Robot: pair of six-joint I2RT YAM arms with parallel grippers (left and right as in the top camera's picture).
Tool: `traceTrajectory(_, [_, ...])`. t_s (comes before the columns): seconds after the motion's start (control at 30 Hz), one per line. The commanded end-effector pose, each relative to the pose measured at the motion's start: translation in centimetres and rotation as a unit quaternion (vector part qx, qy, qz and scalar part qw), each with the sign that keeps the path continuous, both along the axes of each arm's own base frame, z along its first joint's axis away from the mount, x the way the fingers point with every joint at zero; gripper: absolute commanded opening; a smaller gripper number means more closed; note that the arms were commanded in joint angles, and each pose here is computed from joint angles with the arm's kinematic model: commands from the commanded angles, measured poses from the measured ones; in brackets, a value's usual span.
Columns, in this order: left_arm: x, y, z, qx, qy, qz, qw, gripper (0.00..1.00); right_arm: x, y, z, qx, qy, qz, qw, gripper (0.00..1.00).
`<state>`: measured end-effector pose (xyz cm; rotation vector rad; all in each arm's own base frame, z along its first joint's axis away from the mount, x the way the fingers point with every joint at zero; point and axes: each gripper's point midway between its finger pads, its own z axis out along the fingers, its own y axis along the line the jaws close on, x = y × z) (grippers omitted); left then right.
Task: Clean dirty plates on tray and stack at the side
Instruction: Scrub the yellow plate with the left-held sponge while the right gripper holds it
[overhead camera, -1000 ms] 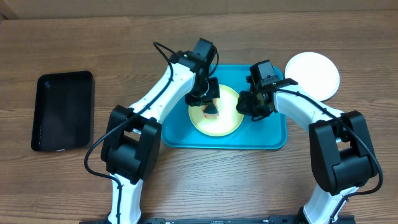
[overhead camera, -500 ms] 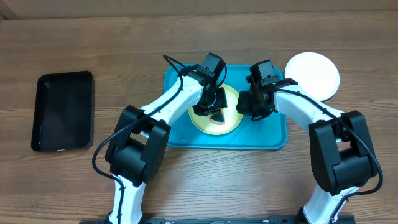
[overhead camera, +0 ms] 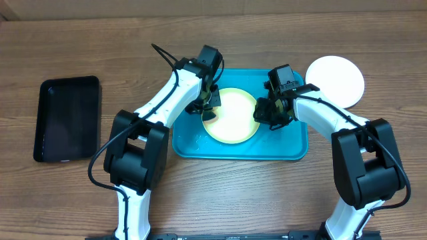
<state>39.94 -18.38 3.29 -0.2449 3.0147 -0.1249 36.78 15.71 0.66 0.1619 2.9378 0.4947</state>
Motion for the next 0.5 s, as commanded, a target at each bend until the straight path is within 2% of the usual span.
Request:
traceTrajectory(0.0, [1.3, -1.9, 1.8, -0.034, -0.030, -0.023, 0.999, 0.04, -0.2, -0.6, -1.0, -0.015, 0.010, -0.006, 1.000, 0.04])
traceTrajectory(0.1, [0.7, -5.1, 2.2, -0.105, -0.018, -0.043, 0.993, 0.04, -0.2, -0.6, -1.0, -0.015, 0.010, -0.006, 1.000, 0.04])
traceTrajectory(0.2, [0.2, -7.6, 2.6, -0.150, -0.015, -0.056, 0.987, 0.04, -0.2, -0.6, -0.9, -0.015, 0.009, -0.006, 1.000, 0.04])
traceTrajectory(0.33, [-0.1, -9.5, 2.4, -0.159, -0.028, -0.064, 0.985, 0.04, -0.1, -0.6, -0.9, -0.014, 0.009, -0.006, 1.000, 0.04])
traceTrajectory(0.47, [-0.1, -9.4, 1.7, -0.136, -0.035, -0.066, 0.988, 0.04, -0.2, -0.6, -1.0, -0.015, 0.010, -0.006, 1.000, 0.04])
